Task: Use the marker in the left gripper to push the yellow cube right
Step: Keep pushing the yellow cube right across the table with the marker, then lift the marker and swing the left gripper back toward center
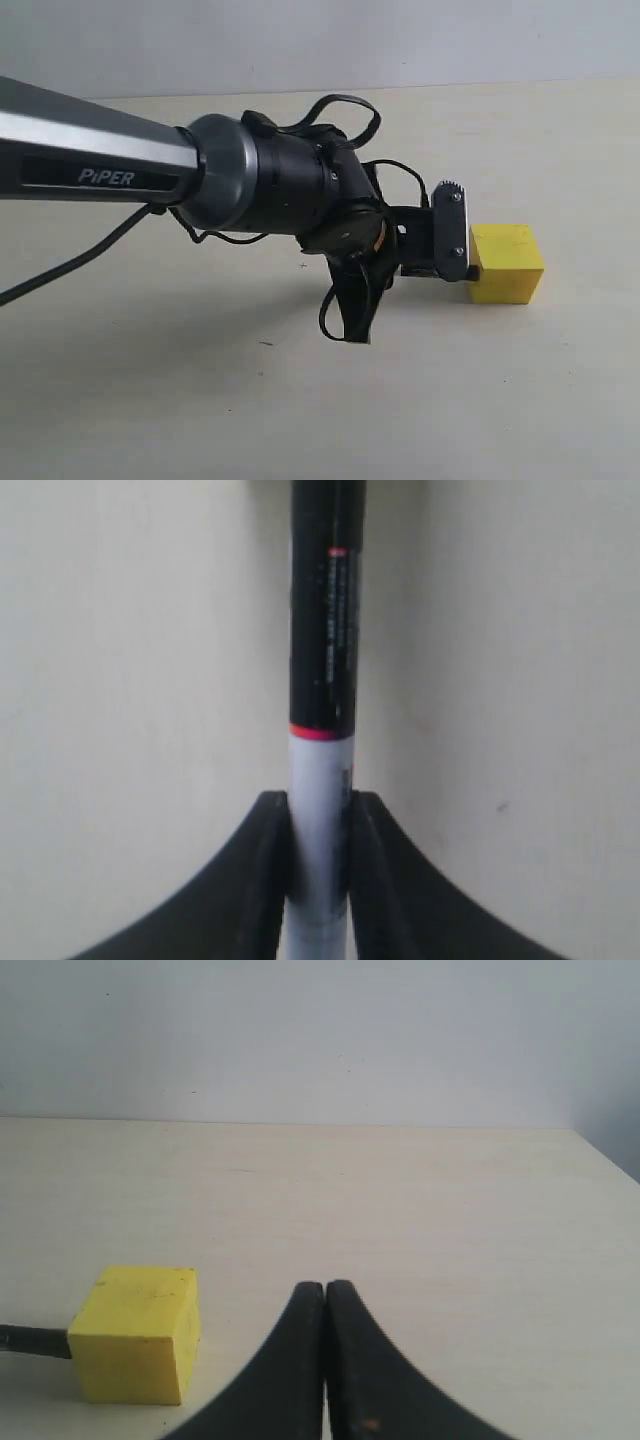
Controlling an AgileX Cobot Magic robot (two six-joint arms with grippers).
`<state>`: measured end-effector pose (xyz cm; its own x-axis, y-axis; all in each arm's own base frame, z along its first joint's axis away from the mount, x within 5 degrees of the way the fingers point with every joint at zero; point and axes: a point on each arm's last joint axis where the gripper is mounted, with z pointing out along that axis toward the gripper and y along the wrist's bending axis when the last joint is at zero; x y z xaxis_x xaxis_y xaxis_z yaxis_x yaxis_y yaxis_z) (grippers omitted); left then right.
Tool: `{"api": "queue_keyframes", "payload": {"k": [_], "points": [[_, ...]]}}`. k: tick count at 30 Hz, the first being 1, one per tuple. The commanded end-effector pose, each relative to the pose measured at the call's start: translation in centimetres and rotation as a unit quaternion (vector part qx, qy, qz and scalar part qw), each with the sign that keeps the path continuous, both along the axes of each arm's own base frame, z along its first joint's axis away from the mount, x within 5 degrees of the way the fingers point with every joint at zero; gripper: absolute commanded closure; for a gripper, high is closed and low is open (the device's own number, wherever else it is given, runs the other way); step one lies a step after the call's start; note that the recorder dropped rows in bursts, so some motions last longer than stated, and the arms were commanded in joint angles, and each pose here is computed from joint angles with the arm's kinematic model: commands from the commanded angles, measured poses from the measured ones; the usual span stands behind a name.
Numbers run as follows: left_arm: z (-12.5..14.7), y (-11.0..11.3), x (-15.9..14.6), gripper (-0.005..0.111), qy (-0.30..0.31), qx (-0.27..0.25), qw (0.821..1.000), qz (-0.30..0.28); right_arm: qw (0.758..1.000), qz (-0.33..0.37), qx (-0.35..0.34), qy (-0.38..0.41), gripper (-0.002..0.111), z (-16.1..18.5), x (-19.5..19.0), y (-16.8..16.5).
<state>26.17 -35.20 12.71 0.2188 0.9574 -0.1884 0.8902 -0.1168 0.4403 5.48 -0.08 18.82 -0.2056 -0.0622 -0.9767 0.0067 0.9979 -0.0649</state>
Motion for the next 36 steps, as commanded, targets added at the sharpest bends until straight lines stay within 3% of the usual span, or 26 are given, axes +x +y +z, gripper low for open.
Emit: {"api": "queue_keyframes", "payload": {"k": [1, 4, 12, 19, 23, 25, 27, 30, 36], "points": [[0.0, 0.3, -0.3, 0.107, 0.011, 0.026, 1.000, 0.012, 1.000, -0.003, -0.003, -0.006, 0.108, 0.0, 0.0, 0.0], [-0.1, 1.1, 0.1, 0.107, 0.020, 0.049, 0.998, 0.028, 1.000, -0.003, -0.003, -0.006, 0.108, 0.0, 0.0, 0.0], [0.0, 1.7, 0.6, 0.107, 0.024, 0.049, 0.997, 0.051, 1.000, -0.003, -0.003, -0.006, 0.108, 0.0, 0.0, 0.0], [4.1, 4.3, 2.9, 0.107, 0.033, -0.039, 0.975, 0.216, 1.000, -0.002, -0.003, -0.005, 0.108, -0.1, 0.0, 0.0], [6.9, 6.2, 4.2, 0.107, 0.044, -0.120, 0.932, 0.339, 1.000, -0.002, -0.003, -0.005, 0.108, -0.1, 0.0, 0.0], [8.0, 7.1, 4.9, 0.107, 0.052, -0.161, 0.900, 0.403, 1.000, -0.002, -0.003, -0.005, 0.108, -0.1, 0.0, 0.0], [8.8, 7.9, 5.2, 0.107, 0.068, -0.204, 0.853, 0.476, 1.000, -0.002, -0.003, -0.005, 0.108, -0.1, 0.0, 0.0], [9.6, 8.8, 5.3, 0.107, 0.089, -0.236, 0.798, 0.547, 1.000, -0.002, -0.003, -0.005, 0.108, -0.1, 0.0, 0.0], [9.7, 9.1, 5.0, 0.107, 0.129, -0.247, 0.757, 0.591, 1.000, -0.002, -0.003, -0.005, 0.108, -0.1, 0.0, 0.0]]}}
